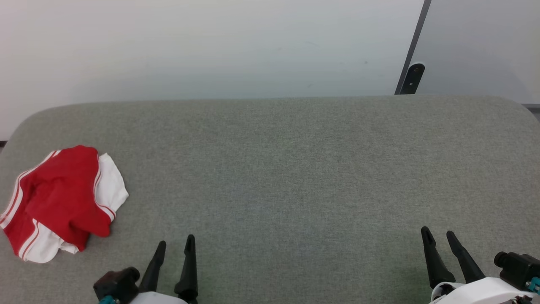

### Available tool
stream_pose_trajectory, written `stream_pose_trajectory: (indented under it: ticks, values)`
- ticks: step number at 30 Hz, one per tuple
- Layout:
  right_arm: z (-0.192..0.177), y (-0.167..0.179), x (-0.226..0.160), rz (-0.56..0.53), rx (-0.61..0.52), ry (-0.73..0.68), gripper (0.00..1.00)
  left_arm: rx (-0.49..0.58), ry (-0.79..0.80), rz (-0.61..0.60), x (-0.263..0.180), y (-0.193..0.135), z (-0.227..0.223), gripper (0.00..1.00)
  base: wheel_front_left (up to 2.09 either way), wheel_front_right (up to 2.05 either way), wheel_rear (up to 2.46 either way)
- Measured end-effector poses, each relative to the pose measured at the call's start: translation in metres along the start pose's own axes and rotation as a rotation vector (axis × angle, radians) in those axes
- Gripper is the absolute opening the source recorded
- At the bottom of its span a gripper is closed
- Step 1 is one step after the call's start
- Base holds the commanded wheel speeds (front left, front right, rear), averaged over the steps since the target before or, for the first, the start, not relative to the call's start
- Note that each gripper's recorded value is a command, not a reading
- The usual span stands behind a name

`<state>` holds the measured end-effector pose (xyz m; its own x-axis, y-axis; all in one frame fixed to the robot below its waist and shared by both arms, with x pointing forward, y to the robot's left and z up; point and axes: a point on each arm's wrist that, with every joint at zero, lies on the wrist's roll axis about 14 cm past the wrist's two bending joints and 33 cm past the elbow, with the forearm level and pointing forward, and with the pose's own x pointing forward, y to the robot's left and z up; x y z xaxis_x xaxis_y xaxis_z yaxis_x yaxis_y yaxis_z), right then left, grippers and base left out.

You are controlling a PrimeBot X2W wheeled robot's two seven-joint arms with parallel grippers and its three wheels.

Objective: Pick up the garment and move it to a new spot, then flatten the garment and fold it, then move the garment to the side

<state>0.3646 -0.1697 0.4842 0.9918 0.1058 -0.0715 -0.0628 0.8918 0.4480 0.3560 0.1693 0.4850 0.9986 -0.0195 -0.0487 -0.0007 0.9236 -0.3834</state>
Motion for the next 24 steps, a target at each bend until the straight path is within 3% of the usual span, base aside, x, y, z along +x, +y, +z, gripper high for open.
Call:
stream_pose_trajectory:
  ticks: [24]
  values:
    - [0.0008, -0.0017, -0.0048, -0.002, -0.169, -0.022, 1.0, 0.169, -0.021, -0.006, -0.0057, 0.0009, -0.0043, 1.0, 0.0, 0.0, 0.0]
